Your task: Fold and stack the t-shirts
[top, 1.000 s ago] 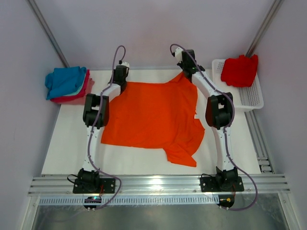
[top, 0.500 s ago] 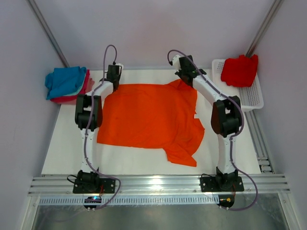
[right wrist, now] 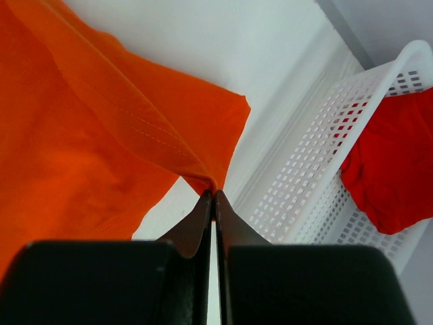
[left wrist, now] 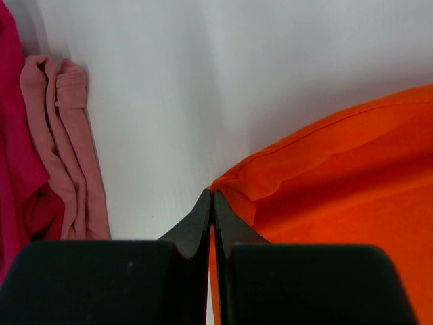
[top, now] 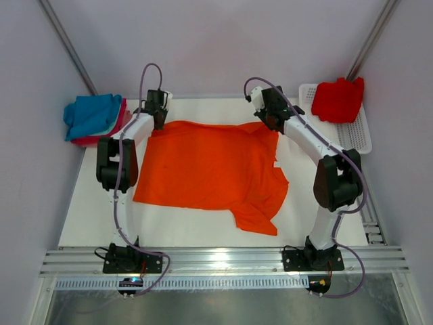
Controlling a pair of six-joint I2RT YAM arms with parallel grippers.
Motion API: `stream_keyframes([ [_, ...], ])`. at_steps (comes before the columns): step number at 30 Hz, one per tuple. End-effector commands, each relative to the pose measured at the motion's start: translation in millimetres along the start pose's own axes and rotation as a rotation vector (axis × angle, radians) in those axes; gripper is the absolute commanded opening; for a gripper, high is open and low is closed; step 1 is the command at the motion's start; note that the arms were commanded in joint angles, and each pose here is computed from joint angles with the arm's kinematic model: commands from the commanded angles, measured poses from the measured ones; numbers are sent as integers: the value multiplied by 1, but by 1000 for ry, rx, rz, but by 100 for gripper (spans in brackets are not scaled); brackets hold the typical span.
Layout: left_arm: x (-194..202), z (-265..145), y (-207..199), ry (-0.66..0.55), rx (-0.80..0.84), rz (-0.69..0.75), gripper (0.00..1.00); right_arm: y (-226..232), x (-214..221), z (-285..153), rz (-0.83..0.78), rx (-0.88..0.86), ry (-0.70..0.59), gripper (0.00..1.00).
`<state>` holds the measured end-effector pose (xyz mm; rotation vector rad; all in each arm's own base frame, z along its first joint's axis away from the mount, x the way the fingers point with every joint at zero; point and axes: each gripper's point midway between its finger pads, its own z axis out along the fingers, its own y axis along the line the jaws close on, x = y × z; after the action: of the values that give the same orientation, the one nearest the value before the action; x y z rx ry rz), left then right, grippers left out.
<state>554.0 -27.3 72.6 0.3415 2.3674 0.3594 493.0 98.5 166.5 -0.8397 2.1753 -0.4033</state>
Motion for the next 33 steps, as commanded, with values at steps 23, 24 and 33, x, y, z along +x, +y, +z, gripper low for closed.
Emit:
stream_keyframes([
  [23,-19,-112,-3,-51,239,82,0,60,41,-87,17,-347,21,3],
  [24,-15,-111,-4,-30,245,86,0,62,43,-88,15,-357,29,3],
  [33,7,-112,1,91,235,159,0,74,58,-95,-6,-423,83,3],
])
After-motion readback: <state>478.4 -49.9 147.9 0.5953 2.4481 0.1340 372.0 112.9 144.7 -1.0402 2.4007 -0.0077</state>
